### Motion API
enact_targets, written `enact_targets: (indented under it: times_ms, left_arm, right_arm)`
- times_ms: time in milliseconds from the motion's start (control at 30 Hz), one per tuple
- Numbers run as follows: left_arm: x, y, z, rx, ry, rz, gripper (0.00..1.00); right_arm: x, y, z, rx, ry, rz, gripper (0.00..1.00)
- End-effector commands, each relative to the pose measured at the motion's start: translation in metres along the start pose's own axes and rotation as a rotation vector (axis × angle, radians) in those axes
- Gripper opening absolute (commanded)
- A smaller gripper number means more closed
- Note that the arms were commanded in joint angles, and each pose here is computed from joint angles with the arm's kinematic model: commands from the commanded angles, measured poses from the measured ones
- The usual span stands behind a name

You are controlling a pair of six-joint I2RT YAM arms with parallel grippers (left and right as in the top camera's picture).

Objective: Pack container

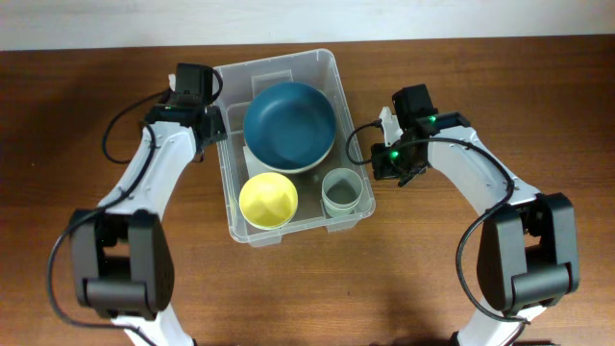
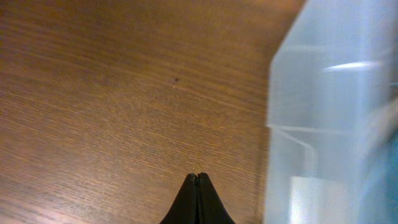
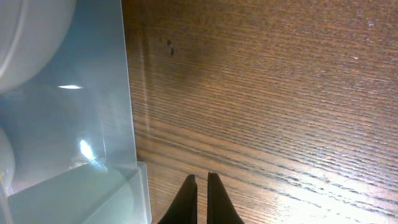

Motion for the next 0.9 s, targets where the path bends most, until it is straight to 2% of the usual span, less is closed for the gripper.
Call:
enact_targets:
  times_ms: [0,333,633,867]
  left_arm:
    - [0.001,0.013,0.001,0.008,0.039,0.002,0.00]
    - [-0.005,0.014,-0.017,-0.086,0.084,0.039,0.00]
    - [-0.024,0.011,-0.025,-0.135,0.140,0.206,0.01]
    - [-0.025,0.011,-0.025,-0.140,0.150,0.209,0.01]
  right_arm:
    - [0.003,0.003,0.002,0.013,-0.036,0.001,0.03]
    - [0.010,0.003,0.006,0.036,-0.107,-0.067,0.04]
    - [0.011,0.003,0.008,0.045,-0.126,-0.077,0.04]
    - [0.015,0.002,0.011,0.062,-0.162,-0.118,0.04]
Point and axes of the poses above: each gripper's point midway between its finger pads, its own y axis out along the fingers, its own x axis along the line the jaws close on, z = x × y, the point moved 6 cm from there along -y, back along the fingers, and after that the axes turned 8 degrees about y, right-handed, at the moved point
